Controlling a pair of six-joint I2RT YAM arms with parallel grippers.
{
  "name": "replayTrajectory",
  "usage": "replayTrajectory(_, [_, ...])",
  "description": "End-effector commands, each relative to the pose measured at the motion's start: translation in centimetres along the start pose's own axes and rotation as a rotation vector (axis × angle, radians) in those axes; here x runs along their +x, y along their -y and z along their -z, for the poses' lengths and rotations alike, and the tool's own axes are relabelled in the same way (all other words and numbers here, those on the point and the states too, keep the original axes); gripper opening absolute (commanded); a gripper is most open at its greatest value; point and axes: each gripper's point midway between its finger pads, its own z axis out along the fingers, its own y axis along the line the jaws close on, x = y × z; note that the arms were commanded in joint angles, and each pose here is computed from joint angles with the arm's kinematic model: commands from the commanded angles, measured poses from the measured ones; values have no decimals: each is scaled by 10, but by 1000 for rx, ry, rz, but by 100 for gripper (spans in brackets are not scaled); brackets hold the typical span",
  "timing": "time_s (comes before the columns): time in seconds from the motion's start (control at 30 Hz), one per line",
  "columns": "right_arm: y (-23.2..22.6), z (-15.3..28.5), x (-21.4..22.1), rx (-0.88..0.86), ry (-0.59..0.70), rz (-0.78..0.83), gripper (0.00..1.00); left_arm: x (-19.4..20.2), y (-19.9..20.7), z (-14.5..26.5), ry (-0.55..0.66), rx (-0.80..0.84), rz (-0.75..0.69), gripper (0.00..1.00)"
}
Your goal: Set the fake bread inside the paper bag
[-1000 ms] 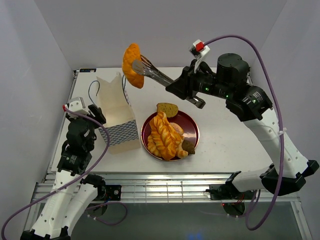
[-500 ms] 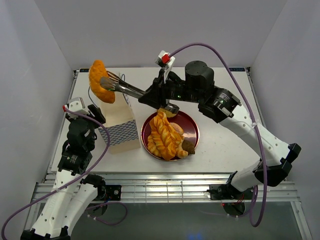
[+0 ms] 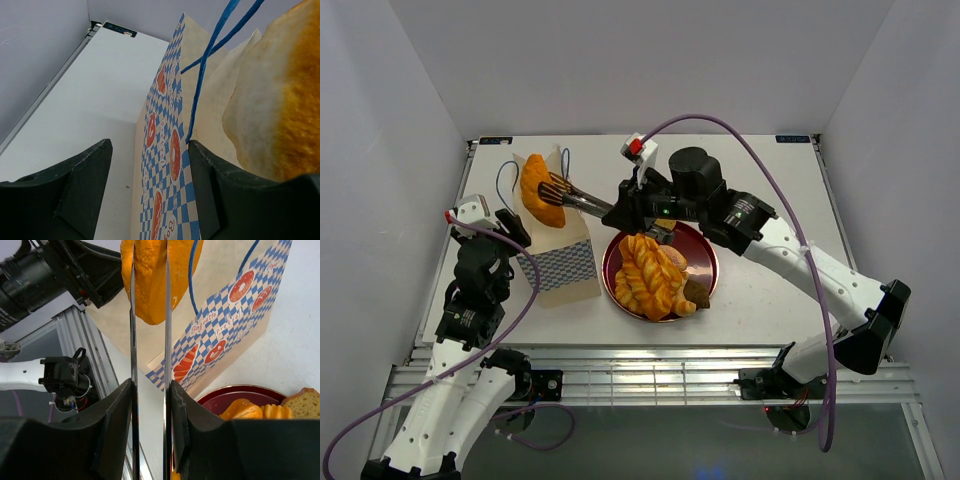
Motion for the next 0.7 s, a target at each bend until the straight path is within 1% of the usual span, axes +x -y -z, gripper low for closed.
replayTrajectory(0.0, [-5, 9, -32, -1, 121, 51, 8, 0, 0, -1, 2, -8, 2, 72])
replayTrajectory(0.03, [-5, 8, -31, 2, 117, 50, 9, 1, -1, -1, -1, -10, -1, 73])
replayTrajectory(0.07, [-2, 7, -30, 15, 111, 46, 13, 0, -1, -1, 1, -10, 2, 72])
replayTrajectory(0.13, [3, 6, -27, 39, 99, 40, 16, 0, -1, -1, 0, -11, 2, 73])
replayTrajectory(0.2, [4, 6, -25, 46, 93, 39, 26, 0, -1, -1, 0, -11, 2, 72])
replayTrajectory(0.23, [4, 7, -24, 46, 93, 39, 29, 1, -1, -1, 0, -10, 2, 72])
replayTrajectory(0.3, [5, 8, -25, 54, 94, 39, 32, 0, 0, -1, -1, -9, 2, 72])
replayTrajectory(0.37, [6, 8, -24, 57, 92, 39, 40, 1, -1, -1, -1, -10, 1, 72])
replayTrajectory(0.47, [6, 8, -24, 58, 89, 40, 41, 0, -1, 0, 0, -10, 2, 72])
replayTrajectory(0.63, [5, 8, -23, 54, 87, 35, 49, 1, 0, 0, -2, -7, 1, 72])
replayTrajectory(0.67, [5, 8, -24, 52, 86, 34, 53, 1, -1, -1, -3, -9, 2, 73])
